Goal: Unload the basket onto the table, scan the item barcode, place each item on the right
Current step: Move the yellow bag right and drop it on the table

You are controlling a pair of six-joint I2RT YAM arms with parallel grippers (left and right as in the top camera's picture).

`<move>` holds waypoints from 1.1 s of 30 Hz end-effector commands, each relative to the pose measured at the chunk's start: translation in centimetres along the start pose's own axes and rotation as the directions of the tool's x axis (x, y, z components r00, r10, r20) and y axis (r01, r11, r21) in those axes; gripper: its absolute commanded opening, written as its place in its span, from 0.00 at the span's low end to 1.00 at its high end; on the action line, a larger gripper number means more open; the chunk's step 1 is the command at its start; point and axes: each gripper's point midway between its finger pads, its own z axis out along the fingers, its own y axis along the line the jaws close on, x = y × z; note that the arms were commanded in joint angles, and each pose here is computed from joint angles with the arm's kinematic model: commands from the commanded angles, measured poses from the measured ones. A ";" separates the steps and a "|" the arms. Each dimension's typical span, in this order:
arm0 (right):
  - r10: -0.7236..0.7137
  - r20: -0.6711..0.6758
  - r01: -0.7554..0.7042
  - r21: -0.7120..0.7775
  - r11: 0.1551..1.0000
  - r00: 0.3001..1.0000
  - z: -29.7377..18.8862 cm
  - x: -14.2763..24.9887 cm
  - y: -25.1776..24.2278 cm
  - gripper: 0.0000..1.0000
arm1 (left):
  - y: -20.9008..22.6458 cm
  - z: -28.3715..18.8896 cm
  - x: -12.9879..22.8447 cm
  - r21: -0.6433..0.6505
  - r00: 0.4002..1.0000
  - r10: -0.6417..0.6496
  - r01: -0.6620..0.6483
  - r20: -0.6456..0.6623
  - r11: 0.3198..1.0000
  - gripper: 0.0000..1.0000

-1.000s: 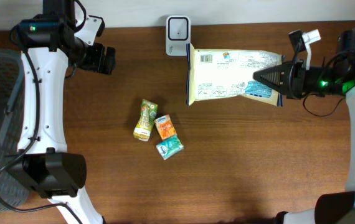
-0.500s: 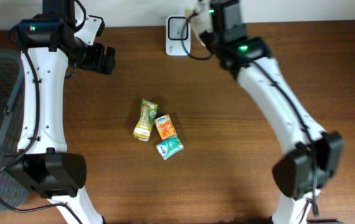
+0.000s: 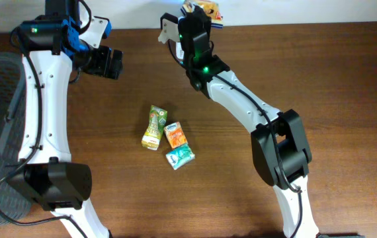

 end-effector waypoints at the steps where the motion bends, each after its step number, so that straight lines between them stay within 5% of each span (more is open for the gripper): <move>1: 0.015 0.031 -0.016 0.026 1.000 0.999 -0.4 -1.0 -1.5 0.04 | 0.2 -0.6 -0.3 0.002 1.000 0.015 -0.015 0.022 1.000 0.99; 12: 0.011 0.021 -0.011 0.013 1.000 1.000 -0.1 -0.9 -0.5 0.04 | 0.2 -0.6 -0.3 0.002 1.000 0.015 -0.015 0.022 1.000 0.99; 17: 0.422 0.017 -0.421 0.112 0.900 0.906 -5.5 2.3 -11.4 0.04 | 0.2 -0.6 -0.3 0.002 1.000 0.015 -0.015 0.022 1.000 0.99; 18: 0.501 0.007 -0.500 0.055 0.864 0.865 -7.4 3.2 -12.3 0.04 | 0.2 -0.6 -0.3 0.002 1.000 0.015 -0.015 0.021 1.000 0.99; 21: 0.798 -0.060 -0.779 -0.272 0.565 0.599 -14.0 5.9 -13.0 0.04 | 0.2 -0.6 -0.3 0.002 1.000 0.015 -0.015 0.022 1.000 0.99; 23: 0.922 -0.310 -0.904 -0.418 0.087 0.232 -20.9 10.0 -13.4 0.04 | 0.2 -0.6 -0.3 0.002 1.000 0.015 -0.015 0.022 1.000 0.99; 25: 0.872 -0.485 -0.915 -0.379 -0.137 0.070 -24.7 15.0 -12.8 0.04 | 0.2 -0.6 -0.3 0.002 1.000 0.015 -0.015 0.022 1.000 0.99; 27: 0.791 -0.610 -0.936 -0.244 -0.254 -0.055 -26.1 20.2 -11.1 0.04 | 0.2 -0.6 -0.3 0.002 1.000 0.015 -0.015 0.022 1.000 0.99; 30: 0.654 -0.730 -0.951 -0.014 -0.308 -0.201 -25.4 27.0 -6.7 0.04 | 0.2 -0.6 -0.3 0.002 1.000 0.015 -0.015 0.022 1.000 0.99; 33: 0.500 -0.821 -0.905 0.046 -0.424 -0.276 -22.7 29.3 0.0 0.04 | 0.2 -0.6 -0.3 0.002 1.000 0.015 -0.015 0.022 1.000 0.99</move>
